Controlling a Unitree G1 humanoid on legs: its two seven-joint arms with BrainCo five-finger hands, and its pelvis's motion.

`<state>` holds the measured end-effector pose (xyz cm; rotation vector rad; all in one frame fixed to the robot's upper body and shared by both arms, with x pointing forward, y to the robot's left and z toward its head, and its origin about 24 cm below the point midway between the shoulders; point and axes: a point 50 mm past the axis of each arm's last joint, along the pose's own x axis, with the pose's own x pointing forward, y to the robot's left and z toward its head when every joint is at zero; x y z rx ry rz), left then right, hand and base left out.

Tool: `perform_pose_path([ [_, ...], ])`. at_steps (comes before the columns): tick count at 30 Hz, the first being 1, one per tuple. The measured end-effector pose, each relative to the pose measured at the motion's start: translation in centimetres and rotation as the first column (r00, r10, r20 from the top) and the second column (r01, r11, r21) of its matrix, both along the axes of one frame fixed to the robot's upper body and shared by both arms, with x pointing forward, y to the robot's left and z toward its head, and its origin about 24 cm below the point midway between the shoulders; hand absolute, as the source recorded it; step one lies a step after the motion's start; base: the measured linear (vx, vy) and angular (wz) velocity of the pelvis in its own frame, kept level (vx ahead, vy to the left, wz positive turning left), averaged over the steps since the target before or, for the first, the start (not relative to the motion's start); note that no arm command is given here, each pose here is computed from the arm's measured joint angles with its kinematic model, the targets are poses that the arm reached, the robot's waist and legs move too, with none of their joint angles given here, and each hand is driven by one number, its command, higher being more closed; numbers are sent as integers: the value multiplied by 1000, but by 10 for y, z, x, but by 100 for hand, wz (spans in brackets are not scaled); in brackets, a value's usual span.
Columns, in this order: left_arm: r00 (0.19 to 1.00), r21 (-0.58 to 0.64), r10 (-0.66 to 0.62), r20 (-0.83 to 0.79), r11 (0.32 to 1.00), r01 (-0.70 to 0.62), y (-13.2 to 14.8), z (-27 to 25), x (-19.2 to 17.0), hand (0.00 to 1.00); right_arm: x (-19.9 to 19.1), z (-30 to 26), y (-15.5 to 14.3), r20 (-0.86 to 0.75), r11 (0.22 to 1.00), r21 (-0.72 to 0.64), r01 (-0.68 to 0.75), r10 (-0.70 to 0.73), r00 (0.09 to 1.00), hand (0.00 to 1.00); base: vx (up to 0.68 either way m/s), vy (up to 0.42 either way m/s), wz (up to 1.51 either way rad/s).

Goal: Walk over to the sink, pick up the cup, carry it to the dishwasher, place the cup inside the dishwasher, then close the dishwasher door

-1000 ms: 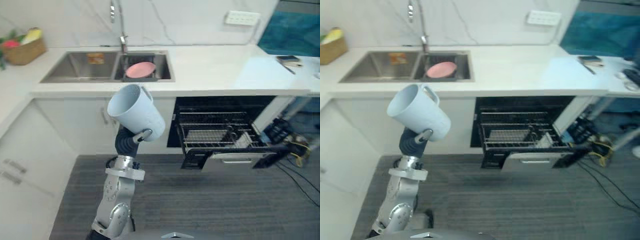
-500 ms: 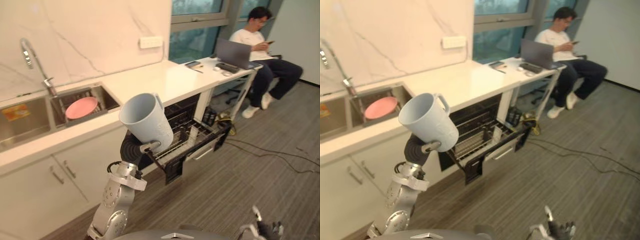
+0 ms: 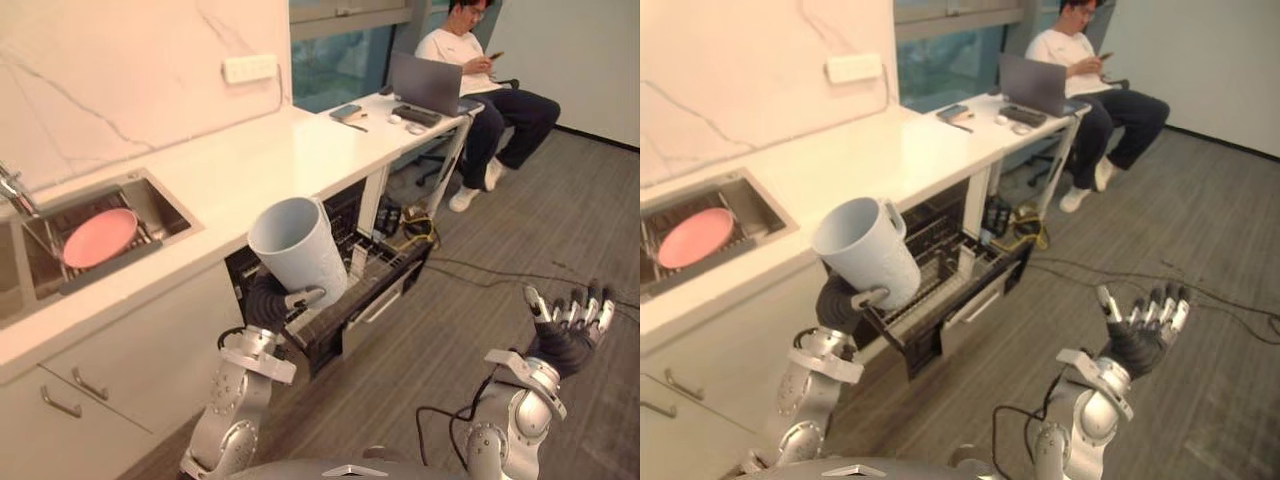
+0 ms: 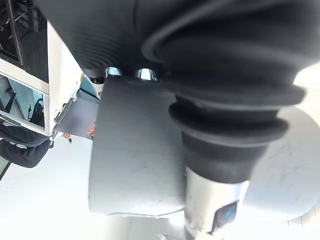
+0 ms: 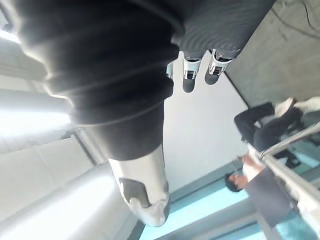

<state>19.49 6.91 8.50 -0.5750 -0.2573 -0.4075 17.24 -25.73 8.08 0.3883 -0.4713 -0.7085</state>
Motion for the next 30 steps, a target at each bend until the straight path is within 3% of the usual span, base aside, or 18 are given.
perform_pose_path([
  [5,997,45,45,-68,998,-41,10,-17,3,100,21,-6,-6,-95,985,-28,-171,168,981,0,129,235,-23],
  [11,998,78,52,-48,996,-48,18,-16,7,100,43,9,11,-33,921,-77,-382,381,924,0,72,146,-3],
  [22,995,161,75,64,983,-84,21,2,14,100,47,24,40,10,844,-141,-517,523,852,0,-37,109,-42],
  [27,963,254,212,164,935,-249,35,18,28,100,60,39,62,63,776,-201,-598,620,782,0,1,37,-44],
  [30,911,290,339,236,870,-399,47,29,35,100,65,47,77,72,709,-246,-661,693,717,0,-64,-19,-13],
])
